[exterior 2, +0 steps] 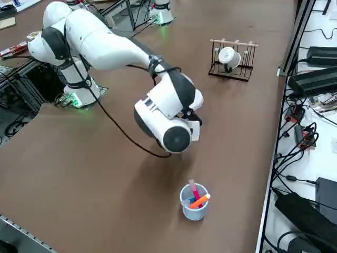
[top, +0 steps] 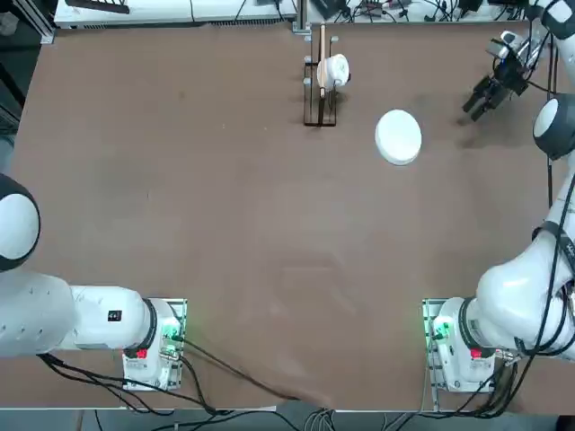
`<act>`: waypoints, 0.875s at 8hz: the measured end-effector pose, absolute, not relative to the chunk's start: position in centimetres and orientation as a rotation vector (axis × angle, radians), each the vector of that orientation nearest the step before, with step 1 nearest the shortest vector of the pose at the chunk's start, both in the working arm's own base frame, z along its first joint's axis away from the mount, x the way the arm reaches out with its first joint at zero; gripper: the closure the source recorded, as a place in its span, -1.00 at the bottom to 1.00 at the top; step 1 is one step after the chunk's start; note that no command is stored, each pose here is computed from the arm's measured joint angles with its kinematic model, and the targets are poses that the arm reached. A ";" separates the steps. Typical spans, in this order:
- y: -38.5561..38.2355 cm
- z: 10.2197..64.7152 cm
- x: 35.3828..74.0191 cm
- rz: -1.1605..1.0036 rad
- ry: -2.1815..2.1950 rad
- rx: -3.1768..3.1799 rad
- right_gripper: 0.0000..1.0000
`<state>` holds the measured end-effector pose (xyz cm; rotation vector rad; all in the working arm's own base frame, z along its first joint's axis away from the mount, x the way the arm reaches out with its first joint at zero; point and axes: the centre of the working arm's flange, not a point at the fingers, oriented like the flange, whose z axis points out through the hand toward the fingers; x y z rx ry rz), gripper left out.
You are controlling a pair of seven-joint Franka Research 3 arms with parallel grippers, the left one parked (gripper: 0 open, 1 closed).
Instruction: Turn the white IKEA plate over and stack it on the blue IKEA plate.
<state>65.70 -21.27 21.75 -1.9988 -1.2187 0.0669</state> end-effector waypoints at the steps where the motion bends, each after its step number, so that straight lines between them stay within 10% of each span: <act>1: -19.9 24.0 67.0 0.153 -1.163 -2.132 -1.00; 7: -4.3 31.8 66.6 0.330 -0.394 -2.941 -1.00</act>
